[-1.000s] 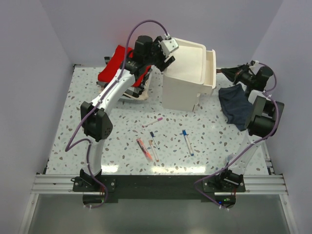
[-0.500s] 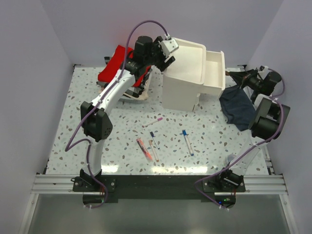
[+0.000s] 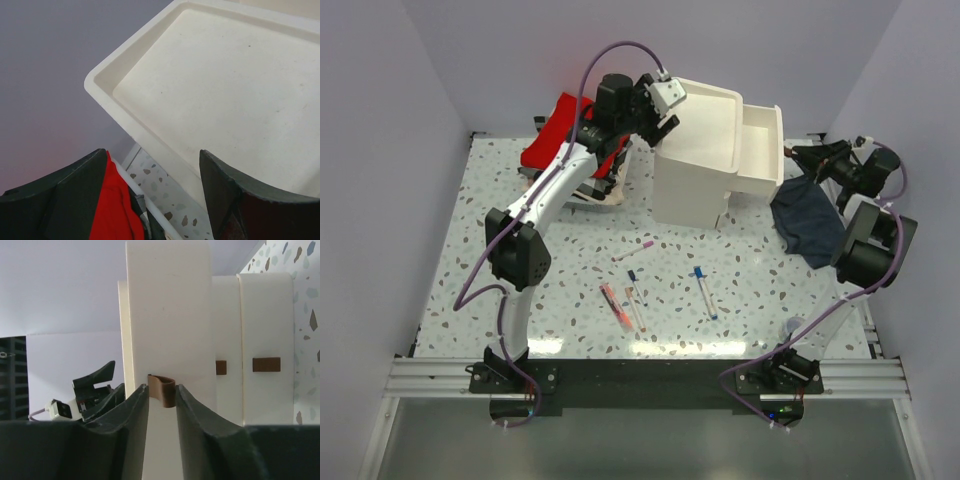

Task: Sort the stationery into containers
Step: Open the drawer in the storage box, then pick up the stationery from the corner of the board.

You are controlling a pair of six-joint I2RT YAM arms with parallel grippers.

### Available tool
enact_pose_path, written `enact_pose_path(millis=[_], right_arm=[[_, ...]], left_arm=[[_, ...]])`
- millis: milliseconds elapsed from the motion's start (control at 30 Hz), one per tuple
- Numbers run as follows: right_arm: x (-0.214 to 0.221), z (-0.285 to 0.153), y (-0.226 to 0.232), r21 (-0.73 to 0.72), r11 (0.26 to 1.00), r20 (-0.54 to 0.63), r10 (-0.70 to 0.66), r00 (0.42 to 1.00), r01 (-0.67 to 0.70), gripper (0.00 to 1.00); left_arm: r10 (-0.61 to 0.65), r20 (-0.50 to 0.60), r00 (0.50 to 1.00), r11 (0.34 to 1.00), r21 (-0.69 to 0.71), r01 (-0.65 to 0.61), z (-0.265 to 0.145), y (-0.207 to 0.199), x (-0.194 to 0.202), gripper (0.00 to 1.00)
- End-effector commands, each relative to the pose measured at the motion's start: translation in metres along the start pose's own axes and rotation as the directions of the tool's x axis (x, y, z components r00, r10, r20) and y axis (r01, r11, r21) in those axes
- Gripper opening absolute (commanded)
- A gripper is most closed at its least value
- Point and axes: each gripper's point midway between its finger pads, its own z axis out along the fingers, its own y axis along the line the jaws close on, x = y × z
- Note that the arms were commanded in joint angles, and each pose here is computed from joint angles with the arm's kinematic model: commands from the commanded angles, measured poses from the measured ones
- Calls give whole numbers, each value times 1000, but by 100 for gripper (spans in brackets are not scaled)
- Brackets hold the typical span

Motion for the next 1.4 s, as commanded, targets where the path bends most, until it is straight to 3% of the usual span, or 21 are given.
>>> enact_pose_path(millis=[0, 100, 133, 167, 300, 333, 400, 467, 567, 667, 733, 767, 833, 867, 933, 1000, 1067, 1167, 1200, 1367], right_arm=[[-6, -18, 43, -47, 991, 65, -123, 990, 127, 41], [-4, -23, 35, -8, 993, 93, -119, 989, 121, 46], [-1, -25, 26, 9, 991, 97, -131, 987, 130, 57], [1, -27, 26, 17, 990, 103, -141, 985, 140, 60], [6, -37, -2, 155, 969, 136, -213, 967, 192, 62], [6, -40, -10, 208, 934, 120, -321, 940, 292, 62], [9, -53, -34, 361, 892, 121, -333, 935, 270, 61], [9, -73, -65, 522, 796, 92, -409, 908, 306, 61], [27, -97, -90, 632, 702, 44, -455, 889, 328, 60], [68, -111, -98, 672, 595, -98, -519, 849, 442, 59], [111, -114, -93, 626, 526, -242, -571, 784, 576, 58], [127, -114, -89, 596, 489, -303, -598, 742, 637, 58], [180, -110, -78, 420, 378, -491, -670, 557, 825, 58], [196, -108, -74, 353, 341, -536, -689, 487, 871, 58], [241, -100, -59, 129, 253, -625, -730, 277, 959, 58], [252, -95, -44, 53, 168, -654, -739, 161, 984, 58], [263, -92, -44, 35, 154, -694, -707, 135, 987, 57], [259, -92, -43, 163, 127, -722, -660, 206, 978, 57], [262, -94, -47, 219, 137, -726, -638, 256, 966, 57], [280, -117, -86, 202, -17, -829, -536, 162, 979, 58]], left_arm=[[-1, 18, 1000, 998, -65, 2, -20, 18, -19, 80], [19, 74, 997, 993, -117, -10, -35, 32, -48, 82], [23, 83, 996, 990, -139, -11, -41, 37, -55, 82], [29, 92, 995, 988, -155, -14, -46, 41, -61, 83], [59, 140, 988, 971, -236, -25, -86, 57, -97, 86], [65, 141, 988, 964, -266, -25, -94, 62, -101, 86], [99, 151, 984, 947, -319, -47, -119, 71, -114, 88], [112, 124, 986, 917, -396, -54, -139, 82, -114, 91], [47, 55, 997, 870, -493, -14, -181, 93, -86, 94], [-53, 16, 998, 829, -556, 53, -230, 92, -42, 97], [-114, -8, 993, 805, -587, 88, -269, 90, -11, 98], [-114, 17, 993, 788, -607, 101, -294, 89, -14, 98], [-153, -52, 987, 783, -616, 89, -309, 83, 26, 99], [-163, -70, 984, 778, -622, 85, -320, 77, 36, 99], [-195, -97, 976, 766, -636, 90, -333, 75, 52, 100], [-230, -124, 965, 751, -654, 95, -343, 71, 69, 100], [-312, -163, 936, 729, -673, 125, -352, 67, 94, 100], [-449, -206, 870, 695, -692, 195, -365, 56, 134, 100], [-467, -204, 860, 692, -691, 211, -368, 52, 140, 100], [-458, -146, 877, 638, -741, 209, -390, 48, 150, 100]])
